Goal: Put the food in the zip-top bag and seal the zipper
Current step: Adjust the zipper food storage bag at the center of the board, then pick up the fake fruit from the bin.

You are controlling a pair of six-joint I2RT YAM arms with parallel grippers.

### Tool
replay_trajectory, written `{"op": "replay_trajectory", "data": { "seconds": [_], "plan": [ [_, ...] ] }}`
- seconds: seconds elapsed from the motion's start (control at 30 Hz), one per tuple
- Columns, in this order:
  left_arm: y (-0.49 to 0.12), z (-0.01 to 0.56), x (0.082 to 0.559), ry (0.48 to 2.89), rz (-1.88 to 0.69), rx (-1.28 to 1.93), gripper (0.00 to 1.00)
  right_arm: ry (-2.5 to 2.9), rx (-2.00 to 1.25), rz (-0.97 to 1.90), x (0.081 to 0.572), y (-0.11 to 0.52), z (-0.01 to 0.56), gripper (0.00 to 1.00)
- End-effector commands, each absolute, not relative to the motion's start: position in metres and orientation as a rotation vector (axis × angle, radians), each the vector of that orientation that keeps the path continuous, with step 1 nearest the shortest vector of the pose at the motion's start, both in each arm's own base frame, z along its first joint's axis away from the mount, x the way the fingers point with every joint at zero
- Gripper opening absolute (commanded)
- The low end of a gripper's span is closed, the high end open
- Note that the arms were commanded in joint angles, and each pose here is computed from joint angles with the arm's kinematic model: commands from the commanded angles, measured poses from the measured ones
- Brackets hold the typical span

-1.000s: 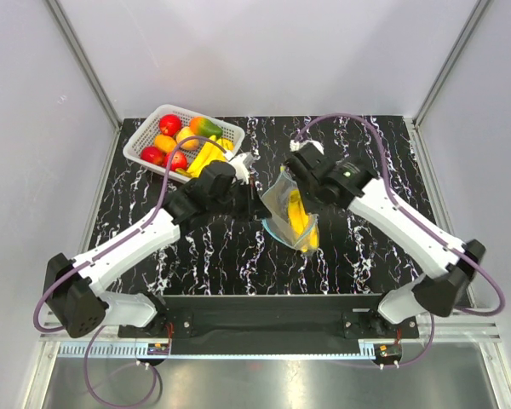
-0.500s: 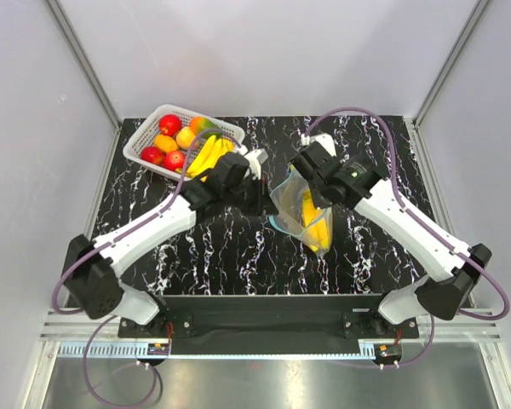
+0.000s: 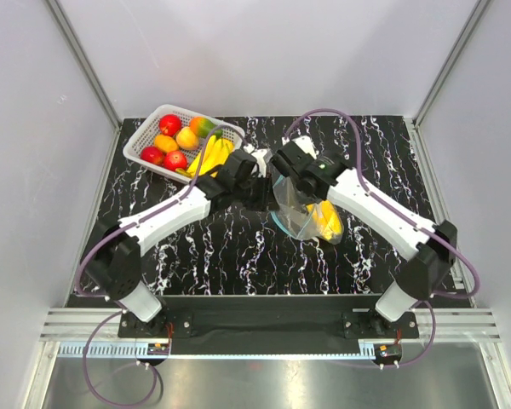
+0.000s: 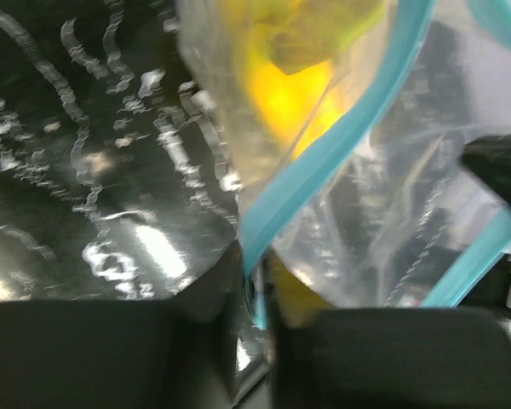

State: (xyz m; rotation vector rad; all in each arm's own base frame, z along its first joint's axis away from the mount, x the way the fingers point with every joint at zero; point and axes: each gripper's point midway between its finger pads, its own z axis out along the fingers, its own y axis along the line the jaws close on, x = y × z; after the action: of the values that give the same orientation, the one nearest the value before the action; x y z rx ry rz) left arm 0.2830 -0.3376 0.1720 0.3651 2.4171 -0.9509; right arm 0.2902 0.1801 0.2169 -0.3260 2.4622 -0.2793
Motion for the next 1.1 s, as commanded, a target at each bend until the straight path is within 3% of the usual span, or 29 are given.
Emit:
{"op": "replay_trajectory", "data": {
  "seconds": [0.0, 0.03, 0.07, 0.17, 0.33, 0.57, 0.77, 1.07],
  "plan": [
    [-0.322, 0.180, 0.297, 2.315, -0.842, 0.341, 0.29, 2.437, -0.320, -0.245, 0.305, 0.194, 0.212, 0.00],
    [-0.316, 0.182, 0.298, 2.305, -0.807, 0.335, 0.34, 2.436, -0.327, -0.236, 0.306, 0.196, 0.212, 0.00],
    [-0.305, 0.194, 0.302, 2.271, -0.753, 0.303, 0.48, 2.428, -0.326, -0.217, 0.308, 0.199, 0.214, 0.00],
    [-0.274, 0.206, 0.308, 2.248, -0.584, 0.239, 0.72, 2.409, -0.322, -0.182, 0.312, 0.204, 0.221, 0.00],
    [-0.209, 0.237, 0.317, 2.143, -0.429, 0.045, 0.98, 2.391, -0.320, -0.154, 0.313, 0.207, 0.229, 0.00],
    [-0.133, 0.260, 0.368, 2.060, -0.326, -0.309, 0.99, 2.377, -0.340, -0.121, 0.311, 0.208, 0.236, 0.00],
    [-0.091, 0.235, 0.440, 2.073, -0.222, -0.553, 0.99, 2.379, -0.364, -0.092, 0.307, 0.210, 0.240, 0.00],
    [-0.088, 0.211, 0.546, 1.907, -0.468, -0.739, 0.99, 2.381, -0.388, -0.064, 0.305, 0.212, 0.236, 0.00]
  ]
}}
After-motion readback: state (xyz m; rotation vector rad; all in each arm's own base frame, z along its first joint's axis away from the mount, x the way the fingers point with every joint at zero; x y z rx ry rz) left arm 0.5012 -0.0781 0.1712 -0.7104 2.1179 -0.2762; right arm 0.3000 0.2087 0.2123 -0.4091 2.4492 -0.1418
